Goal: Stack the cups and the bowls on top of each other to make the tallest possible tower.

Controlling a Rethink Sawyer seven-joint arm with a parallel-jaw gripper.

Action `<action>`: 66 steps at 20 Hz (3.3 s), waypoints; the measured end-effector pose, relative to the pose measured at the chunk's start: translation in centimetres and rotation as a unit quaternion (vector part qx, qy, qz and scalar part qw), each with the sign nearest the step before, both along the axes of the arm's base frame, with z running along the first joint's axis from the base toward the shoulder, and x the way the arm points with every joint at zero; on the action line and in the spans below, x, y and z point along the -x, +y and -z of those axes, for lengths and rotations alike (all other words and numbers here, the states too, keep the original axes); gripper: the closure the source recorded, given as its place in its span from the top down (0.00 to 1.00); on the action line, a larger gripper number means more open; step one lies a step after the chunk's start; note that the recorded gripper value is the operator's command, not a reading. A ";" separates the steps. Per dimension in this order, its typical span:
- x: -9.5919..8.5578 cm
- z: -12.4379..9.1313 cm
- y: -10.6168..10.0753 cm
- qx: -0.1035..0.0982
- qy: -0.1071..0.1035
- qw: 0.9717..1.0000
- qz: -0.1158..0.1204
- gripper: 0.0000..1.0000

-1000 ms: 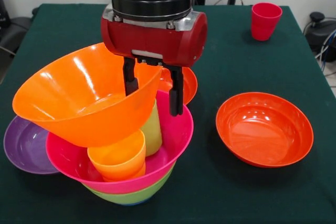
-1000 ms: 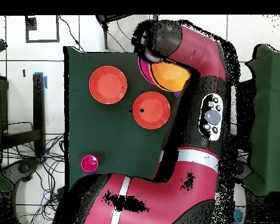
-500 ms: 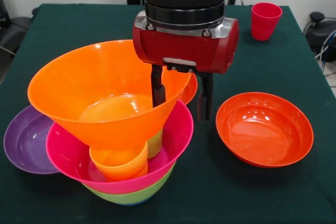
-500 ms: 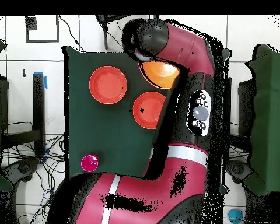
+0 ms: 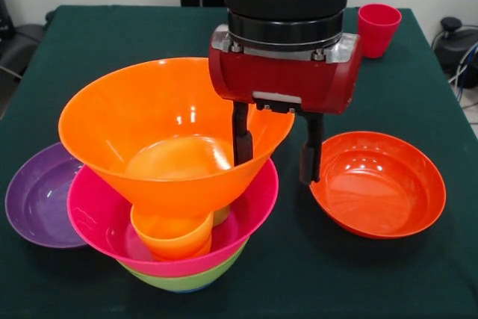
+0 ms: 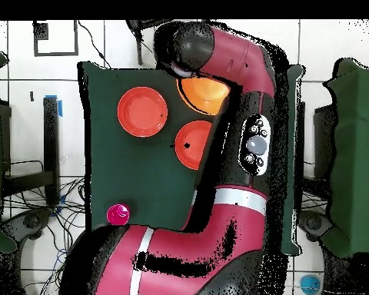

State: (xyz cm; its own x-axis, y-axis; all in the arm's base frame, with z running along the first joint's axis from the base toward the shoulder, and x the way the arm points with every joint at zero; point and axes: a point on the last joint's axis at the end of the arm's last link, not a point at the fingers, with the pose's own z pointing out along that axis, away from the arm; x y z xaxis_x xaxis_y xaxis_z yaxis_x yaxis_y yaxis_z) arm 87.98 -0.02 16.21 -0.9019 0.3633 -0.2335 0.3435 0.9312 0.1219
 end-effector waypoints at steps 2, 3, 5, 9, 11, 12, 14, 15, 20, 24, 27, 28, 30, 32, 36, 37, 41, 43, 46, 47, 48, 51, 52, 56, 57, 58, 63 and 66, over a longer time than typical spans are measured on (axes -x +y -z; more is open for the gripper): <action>-0.1 -0.1 0.1 0.000 -0.001 1.000 -0.001 1.00; -0.2 -0.1 0.2 0.000 -0.001 1.000 -0.002 1.00; -0.3 -0.2 0.3 0.000 -0.001 1.000 -0.003 1.00; -0.2 -0.8 0.1 0.009 0.020 1.000 -0.009 1.00; 0.1 -1.4 -0.1 0.012 0.036 0.999 -0.011 1.00; 0.6 -3.1 -0.4 0.014 0.066 0.998 -0.015 1.00; 1.0 -4.7 -0.6 0.014 0.089 0.996 -0.016 1.00; 1.2 -5.5 -0.7 0.015 0.099 0.995 -0.017 1.00; 1.4 -10.6 -0.7 0.020 0.121 0.992 -0.023 1.00; 0.4 -13.3 -0.6 0.031 0.098 0.994 -0.027 1.00; -0.1 -14.4 -0.5 0.037 0.084 0.995 -0.029 1.00; -0.4 -15.0 -0.4 0.039 0.076 0.996 -0.030 1.00; -0.7 -15.9 -0.2 0.042 0.067 0.996 -0.032 1.00; -0.9 -16.7 -0.1 0.044 0.059 0.997 -0.033 1.00; -1.2 -17.5 0.0 0.045 0.050 0.997 -0.033 1.00; -1.2 -17.8 0.0 0.046 0.049 0.997 -0.034 1.00; -1.2 -19.1 0.5 0.048 0.049 0.997 -0.034 1.00; -1.2 -19.3 0.7 0.051 0.050 0.997 -0.033 1.00; -1.3 -19.4 1.2 0.056 0.051 0.997 -0.031 1.00; -1.4 -19.3 1.9 0.057 0.050 0.997 -0.030 1.00; -1.5 -19.2 2.2 0.057 0.049 0.997 -0.029 1.00; -1.8 -18.9 3.0 0.056 0.047 0.997 -0.027 1.00; -1.9 -18.6 3.4 0.056 0.048 0.997 -0.026 1.00; -2.3 -17.1 5.1 0.054 0.051 0.997 -0.020 1.00; -2.4 -16.9 5.3 0.053 0.052 0.997 -0.020 1.00; -2.5 -16.6 5.5 0.053 0.054 0.997 -0.019 1.00; -3.1 -14.0 7.2 0.040 0.064 0.997 -0.023 1.00; -3.5 -12.7 7.7 0.032 0.072 0.997 -0.023 1.00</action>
State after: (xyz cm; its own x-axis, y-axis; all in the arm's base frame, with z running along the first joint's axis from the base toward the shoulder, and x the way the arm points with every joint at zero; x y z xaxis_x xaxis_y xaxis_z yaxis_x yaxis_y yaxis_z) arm 91.51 7.66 28.92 -0.9434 0.3087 -0.1212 0.3093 0.9508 0.0145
